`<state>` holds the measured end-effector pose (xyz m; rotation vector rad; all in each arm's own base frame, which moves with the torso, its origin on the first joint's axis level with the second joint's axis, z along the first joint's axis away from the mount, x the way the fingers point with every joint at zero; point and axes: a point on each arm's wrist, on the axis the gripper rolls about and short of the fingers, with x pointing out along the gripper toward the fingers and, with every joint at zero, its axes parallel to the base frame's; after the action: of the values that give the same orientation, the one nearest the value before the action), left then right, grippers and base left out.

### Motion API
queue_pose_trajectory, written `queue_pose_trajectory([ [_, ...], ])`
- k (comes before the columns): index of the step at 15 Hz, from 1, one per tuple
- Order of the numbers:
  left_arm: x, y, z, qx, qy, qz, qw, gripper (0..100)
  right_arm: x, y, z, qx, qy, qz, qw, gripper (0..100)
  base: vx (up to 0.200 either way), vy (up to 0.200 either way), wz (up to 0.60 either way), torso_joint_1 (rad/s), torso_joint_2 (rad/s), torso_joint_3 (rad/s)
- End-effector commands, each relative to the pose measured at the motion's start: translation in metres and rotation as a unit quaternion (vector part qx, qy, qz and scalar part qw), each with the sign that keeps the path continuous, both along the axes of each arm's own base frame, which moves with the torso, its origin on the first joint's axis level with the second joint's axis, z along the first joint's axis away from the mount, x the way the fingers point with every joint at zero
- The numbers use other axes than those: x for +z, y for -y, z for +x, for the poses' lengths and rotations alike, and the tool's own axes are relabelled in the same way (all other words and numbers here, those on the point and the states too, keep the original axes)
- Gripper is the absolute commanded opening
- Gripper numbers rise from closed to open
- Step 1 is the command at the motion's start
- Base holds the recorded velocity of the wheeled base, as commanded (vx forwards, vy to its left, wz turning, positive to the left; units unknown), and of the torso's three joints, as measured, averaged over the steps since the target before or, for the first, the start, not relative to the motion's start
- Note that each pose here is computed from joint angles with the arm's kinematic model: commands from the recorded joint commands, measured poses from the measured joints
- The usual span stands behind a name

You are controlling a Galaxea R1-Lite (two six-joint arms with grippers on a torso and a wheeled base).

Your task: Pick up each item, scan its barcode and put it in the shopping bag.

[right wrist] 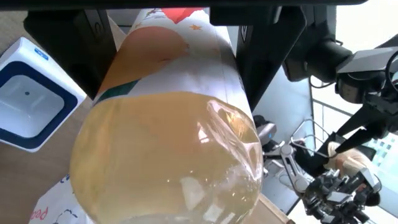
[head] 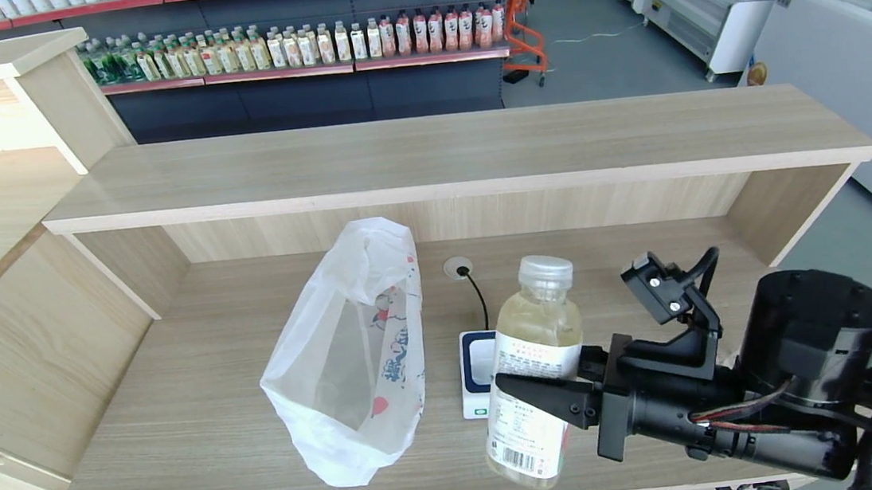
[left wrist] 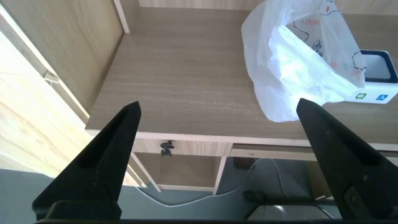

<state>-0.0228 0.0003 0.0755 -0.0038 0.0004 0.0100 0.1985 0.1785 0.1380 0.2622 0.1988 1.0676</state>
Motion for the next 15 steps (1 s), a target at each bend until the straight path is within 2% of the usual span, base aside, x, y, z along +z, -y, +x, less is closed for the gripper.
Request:
queue_pose_trajectory([
  [1,0.0000,0.0000,0.0000,0.000,0.000,0.000,1.0000,100,-0.0004,-0.0022,-0.0030,0.006,-0.011,0.005,1.000,0,0.000,0.000,0.00,0.000,0.00,0.000],
  [3,0.0000,0.0000,0.0000,0.000,0.000,0.000,1.0000,100,0.0021,-0.0040,-0.0062,-0.001,-0.027,0.018,0.999,0,0.000,0.000,0.00,0.000,0.00,0.000],
  [5,0.0000,0.0000,0.0000,0.000,0.000,0.000,1.0000,100,-0.0005,-0.0045,-0.0059,-0.015,-0.038,0.011,0.999,0,0.000,0.000,0.00,0.000,0.00,0.000],
  [15,0.0000,0.0000,0.0000,0.000,0.000,0.000,1.0000,100,0.0039,-0.0026,-0.0074,-0.015,-0.035,0.019,0.999,0,0.000,0.000,0.00,0.000,0.00,0.000],
])
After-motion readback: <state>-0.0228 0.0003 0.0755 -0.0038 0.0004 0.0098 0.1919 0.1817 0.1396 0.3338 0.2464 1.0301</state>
